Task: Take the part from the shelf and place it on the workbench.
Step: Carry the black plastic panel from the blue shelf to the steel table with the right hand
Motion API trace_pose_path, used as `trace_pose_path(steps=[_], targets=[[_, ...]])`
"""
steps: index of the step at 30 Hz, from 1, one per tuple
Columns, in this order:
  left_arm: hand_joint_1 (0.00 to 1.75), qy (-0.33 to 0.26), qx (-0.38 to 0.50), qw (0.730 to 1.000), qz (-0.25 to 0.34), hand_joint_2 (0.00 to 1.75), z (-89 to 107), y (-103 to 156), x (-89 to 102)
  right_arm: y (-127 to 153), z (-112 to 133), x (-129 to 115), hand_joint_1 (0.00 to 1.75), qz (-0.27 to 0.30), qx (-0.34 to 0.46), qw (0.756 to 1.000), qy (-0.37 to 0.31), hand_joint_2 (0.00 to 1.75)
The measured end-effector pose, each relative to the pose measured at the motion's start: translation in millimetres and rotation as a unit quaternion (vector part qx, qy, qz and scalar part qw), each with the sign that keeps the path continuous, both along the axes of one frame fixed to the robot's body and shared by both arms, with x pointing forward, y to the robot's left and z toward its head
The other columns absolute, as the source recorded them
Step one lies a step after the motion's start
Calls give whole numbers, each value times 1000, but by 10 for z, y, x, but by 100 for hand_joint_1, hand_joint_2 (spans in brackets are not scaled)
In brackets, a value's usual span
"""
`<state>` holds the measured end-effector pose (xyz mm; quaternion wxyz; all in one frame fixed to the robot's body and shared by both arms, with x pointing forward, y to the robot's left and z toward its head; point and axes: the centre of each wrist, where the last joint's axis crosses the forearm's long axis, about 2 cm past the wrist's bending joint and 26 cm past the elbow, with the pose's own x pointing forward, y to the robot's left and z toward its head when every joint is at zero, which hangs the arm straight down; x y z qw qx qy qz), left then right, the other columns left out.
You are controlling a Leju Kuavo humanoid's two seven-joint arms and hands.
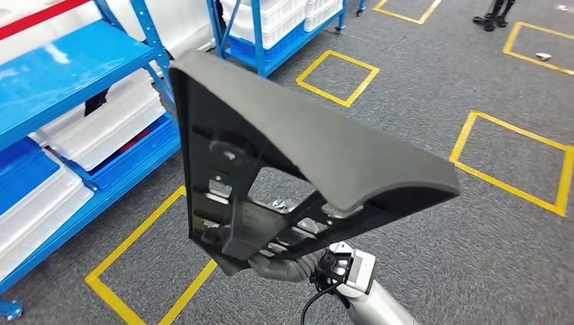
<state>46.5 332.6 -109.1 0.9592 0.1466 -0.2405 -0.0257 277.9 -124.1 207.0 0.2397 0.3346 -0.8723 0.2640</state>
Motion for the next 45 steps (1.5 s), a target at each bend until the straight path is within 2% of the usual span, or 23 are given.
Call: trace_pose_path(steps=[8,13,21,27,36,45], targets=[[0,-9,5,1000,-15,175,6,73,1,-371,-36,59,169,-96,-7,995,-18,175],[0,-8,9,1000,-14,175,10,118,1,-500,-103,20,169,-113,-18,993,-17,175],[0,-6,13,1000,-8,175,20,166,39,-636,-72,2,169,-143,-37,988,-44,175],[0,0,18,1000,12,175,21,264,-45,-885,-117,-44,169,-177,-58,981,-57,175],[0,-2,12,1000,14,175,26,284,-16,-1001,-104,-231,169,-153,-79,983,-68,175],[0,11,2,999,36,175,27,272,6,-971,-132,-246,169,-120,-86,987,-55,175]])
